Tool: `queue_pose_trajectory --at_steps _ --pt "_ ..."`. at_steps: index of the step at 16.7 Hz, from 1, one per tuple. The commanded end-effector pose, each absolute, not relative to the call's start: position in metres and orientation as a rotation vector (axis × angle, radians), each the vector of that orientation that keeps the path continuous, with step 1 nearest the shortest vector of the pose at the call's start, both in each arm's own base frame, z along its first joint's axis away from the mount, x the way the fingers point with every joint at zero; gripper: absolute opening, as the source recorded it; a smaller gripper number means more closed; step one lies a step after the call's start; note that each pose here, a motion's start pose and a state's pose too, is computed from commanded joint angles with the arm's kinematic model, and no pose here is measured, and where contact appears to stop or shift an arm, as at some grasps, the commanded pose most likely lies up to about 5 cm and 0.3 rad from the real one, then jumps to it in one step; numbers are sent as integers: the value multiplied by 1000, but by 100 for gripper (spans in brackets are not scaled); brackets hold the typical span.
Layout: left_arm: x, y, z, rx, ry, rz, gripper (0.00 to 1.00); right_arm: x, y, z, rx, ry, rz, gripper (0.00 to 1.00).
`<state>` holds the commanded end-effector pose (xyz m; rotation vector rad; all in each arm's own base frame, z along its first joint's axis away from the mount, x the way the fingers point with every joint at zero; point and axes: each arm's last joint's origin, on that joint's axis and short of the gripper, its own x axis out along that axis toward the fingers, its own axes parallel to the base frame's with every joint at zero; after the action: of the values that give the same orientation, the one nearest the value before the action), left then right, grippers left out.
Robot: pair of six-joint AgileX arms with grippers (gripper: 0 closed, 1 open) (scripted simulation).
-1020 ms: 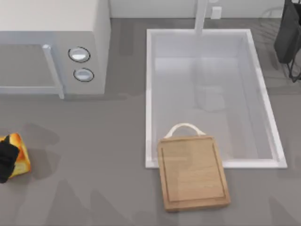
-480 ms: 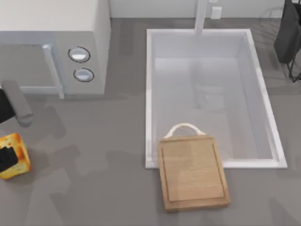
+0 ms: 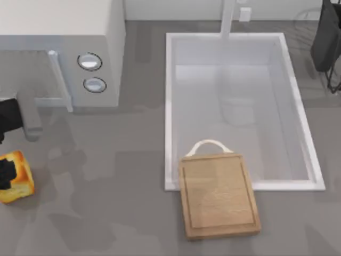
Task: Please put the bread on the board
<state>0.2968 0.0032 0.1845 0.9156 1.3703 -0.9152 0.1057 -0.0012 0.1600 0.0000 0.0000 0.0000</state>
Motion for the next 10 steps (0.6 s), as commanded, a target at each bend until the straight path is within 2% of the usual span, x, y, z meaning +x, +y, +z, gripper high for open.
queue_pose_trajectory --at_steps 5,10 --pt "297 3 179 915 1371 -916 100 106 -1 160 0 0 0 100" --pt "299 3 135 919 1363 -910 100 106 -1 160 0 0 0 100"
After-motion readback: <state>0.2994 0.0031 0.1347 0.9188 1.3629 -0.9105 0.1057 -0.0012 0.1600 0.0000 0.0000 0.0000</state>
